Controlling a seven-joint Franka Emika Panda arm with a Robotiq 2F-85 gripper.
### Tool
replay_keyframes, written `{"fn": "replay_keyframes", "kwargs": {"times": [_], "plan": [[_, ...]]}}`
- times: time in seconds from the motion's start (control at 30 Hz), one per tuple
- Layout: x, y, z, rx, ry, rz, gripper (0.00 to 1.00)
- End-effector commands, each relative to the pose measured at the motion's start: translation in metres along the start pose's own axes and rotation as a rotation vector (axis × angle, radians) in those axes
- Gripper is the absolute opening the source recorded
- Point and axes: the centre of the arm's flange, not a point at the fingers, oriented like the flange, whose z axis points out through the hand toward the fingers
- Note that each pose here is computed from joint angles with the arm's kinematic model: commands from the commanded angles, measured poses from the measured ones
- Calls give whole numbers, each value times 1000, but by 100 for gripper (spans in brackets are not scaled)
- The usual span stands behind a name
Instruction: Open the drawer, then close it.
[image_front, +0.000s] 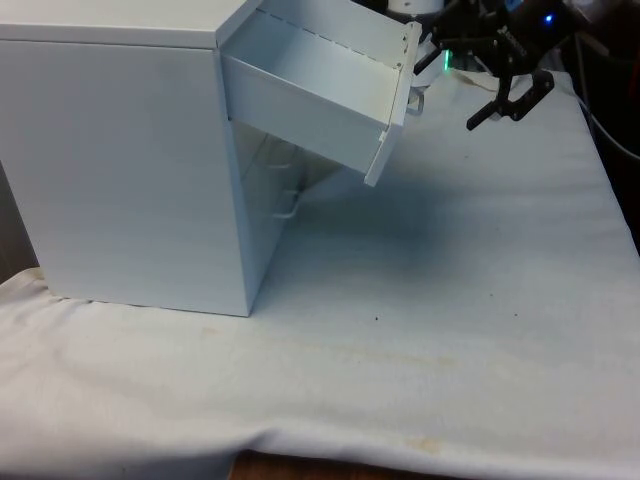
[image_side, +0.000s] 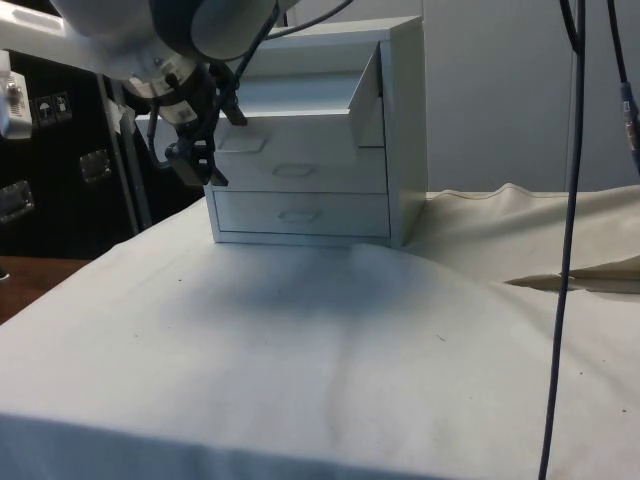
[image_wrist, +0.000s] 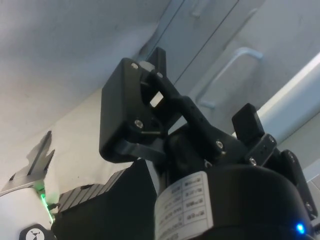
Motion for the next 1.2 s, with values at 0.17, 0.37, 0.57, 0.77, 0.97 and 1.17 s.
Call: {"fn": "replay_keyframes", "kwargs": {"times": [0.17,0.37,0.57,0.77,0.97,1.17], "plan": [[-1,-3,-3,-1,1,-1,100],[-3,-11,-7,5,6,2,100],[-3,-14,-4,17,4,2,100],[-3,-13,-4,10,4,3,100],[-3,-13,-4,5,4,3,100],[-3,-13,-3,3,2,2,100]]}}
